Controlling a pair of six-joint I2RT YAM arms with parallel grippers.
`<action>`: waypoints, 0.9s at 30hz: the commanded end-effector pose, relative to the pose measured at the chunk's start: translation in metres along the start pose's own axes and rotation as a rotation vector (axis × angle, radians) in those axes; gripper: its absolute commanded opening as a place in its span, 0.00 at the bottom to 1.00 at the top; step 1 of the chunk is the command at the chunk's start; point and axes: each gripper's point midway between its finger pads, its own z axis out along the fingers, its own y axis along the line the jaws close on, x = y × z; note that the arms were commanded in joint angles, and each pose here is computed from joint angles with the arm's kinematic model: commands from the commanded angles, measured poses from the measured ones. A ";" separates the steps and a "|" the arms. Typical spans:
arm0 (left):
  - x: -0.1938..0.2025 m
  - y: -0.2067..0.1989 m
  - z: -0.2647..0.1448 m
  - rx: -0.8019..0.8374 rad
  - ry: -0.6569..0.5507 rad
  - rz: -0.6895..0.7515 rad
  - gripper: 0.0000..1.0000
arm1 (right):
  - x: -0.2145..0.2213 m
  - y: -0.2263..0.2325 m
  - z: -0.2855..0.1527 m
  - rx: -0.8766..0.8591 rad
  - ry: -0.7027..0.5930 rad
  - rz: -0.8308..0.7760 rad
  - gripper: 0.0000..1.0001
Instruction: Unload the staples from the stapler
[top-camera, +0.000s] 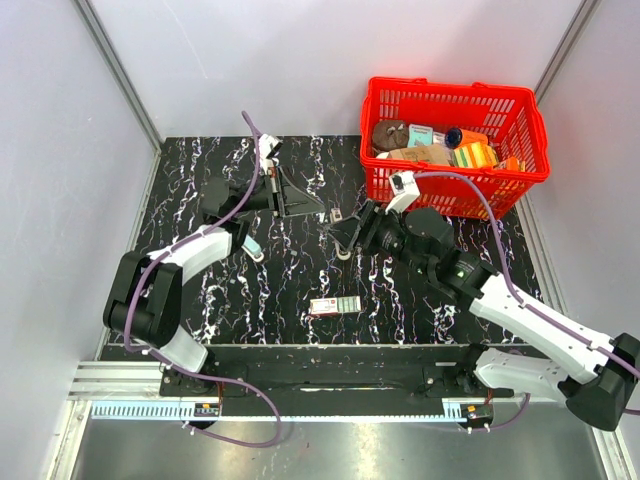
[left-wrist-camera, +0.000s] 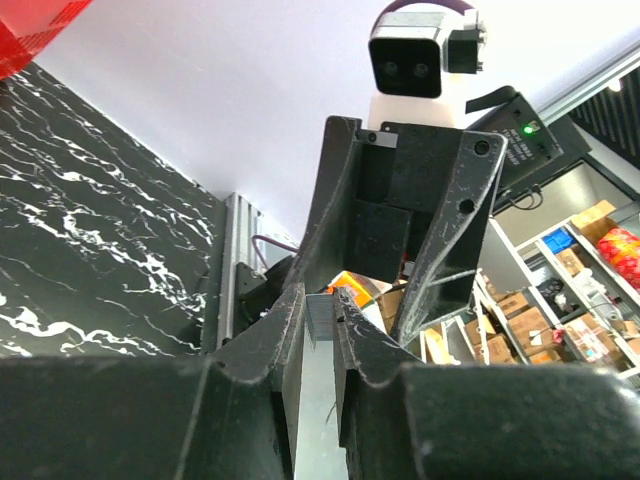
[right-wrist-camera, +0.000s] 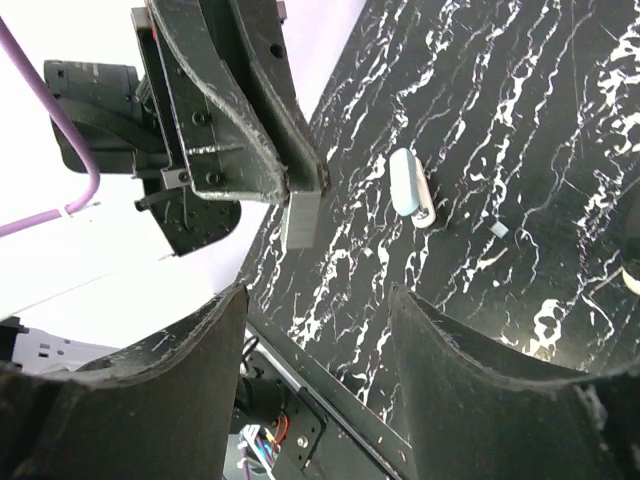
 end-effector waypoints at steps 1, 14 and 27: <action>-0.002 -0.043 -0.004 0.128 -0.008 0.165 0.00 | -0.038 0.039 0.002 -0.134 -0.107 0.029 0.64; 0.001 -0.046 -0.006 0.119 -0.011 0.182 0.00 | -0.039 0.051 0.018 -0.187 -0.085 0.033 0.56; 0.001 -0.045 -0.006 0.112 -0.009 0.188 0.00 | -0.033 0.046 0.024 -0.183 -0.067 0.042 0.34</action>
